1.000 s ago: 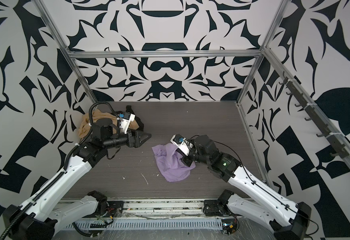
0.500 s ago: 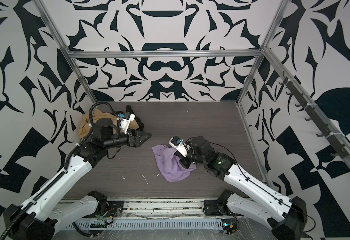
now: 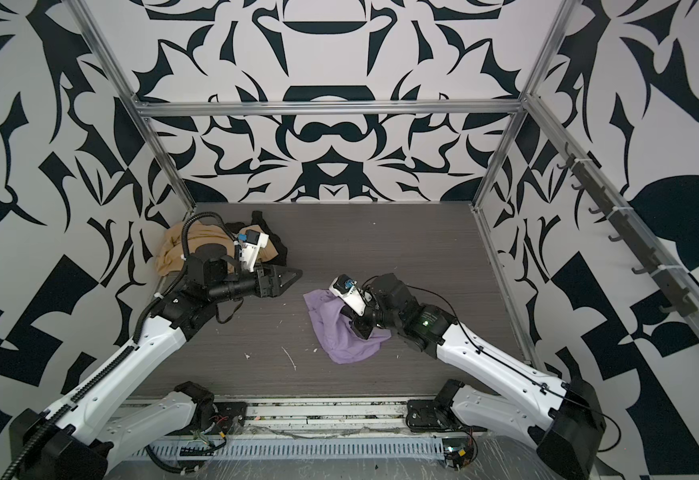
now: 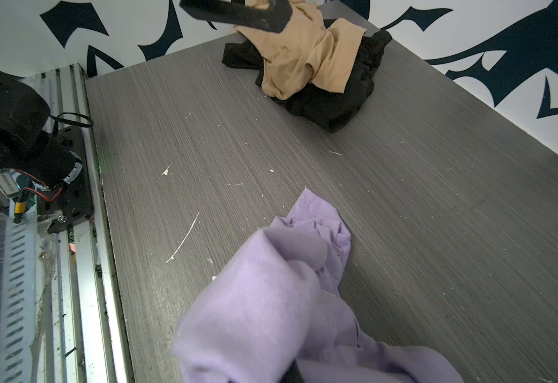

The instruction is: Pick out a specific cloth from the pile

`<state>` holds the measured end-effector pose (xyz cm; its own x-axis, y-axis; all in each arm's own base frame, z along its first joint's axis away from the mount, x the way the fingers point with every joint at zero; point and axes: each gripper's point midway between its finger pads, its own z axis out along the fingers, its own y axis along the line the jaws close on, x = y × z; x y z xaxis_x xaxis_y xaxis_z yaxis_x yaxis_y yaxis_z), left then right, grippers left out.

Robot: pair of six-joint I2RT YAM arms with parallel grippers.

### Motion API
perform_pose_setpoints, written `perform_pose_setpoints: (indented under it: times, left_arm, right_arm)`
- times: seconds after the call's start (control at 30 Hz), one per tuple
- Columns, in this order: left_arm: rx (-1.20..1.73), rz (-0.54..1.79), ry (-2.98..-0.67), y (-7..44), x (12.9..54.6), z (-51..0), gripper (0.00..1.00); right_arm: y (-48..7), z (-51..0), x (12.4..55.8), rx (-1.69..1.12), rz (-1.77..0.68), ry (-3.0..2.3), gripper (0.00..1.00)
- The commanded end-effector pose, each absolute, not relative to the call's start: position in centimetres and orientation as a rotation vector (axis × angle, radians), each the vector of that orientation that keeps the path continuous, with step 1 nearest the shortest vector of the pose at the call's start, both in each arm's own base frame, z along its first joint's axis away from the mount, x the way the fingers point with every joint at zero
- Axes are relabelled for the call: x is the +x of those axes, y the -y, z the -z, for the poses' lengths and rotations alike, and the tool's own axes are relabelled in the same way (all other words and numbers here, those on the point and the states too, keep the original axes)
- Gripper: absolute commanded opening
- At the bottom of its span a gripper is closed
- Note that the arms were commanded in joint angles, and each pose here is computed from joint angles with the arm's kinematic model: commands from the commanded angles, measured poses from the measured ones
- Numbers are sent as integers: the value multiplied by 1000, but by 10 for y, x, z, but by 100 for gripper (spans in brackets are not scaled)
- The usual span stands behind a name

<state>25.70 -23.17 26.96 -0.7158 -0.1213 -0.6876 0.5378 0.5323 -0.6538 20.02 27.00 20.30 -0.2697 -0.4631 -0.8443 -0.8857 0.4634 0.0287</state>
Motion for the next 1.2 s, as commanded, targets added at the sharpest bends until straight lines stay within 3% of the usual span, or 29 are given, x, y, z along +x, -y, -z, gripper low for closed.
perform_pose_setpoints:
  times: [0.0, 0.57, 1.17]
  left_arm:
    - [303, 1209, -2034, 231, 259, -276, 100]
    - [306, 1201, -2028, 235, 258, -274, 100]
    - [267, 1166, -2047, 227, 255, -257, 100]
  right_arm:
    - [-278, -212, 201, -1110, -689, -1853, 4]
    - [-301, -195, 192, -1132, -729, -1856, 14]
    - [-347, -118, 189, -1112, -836, -1953, 35]
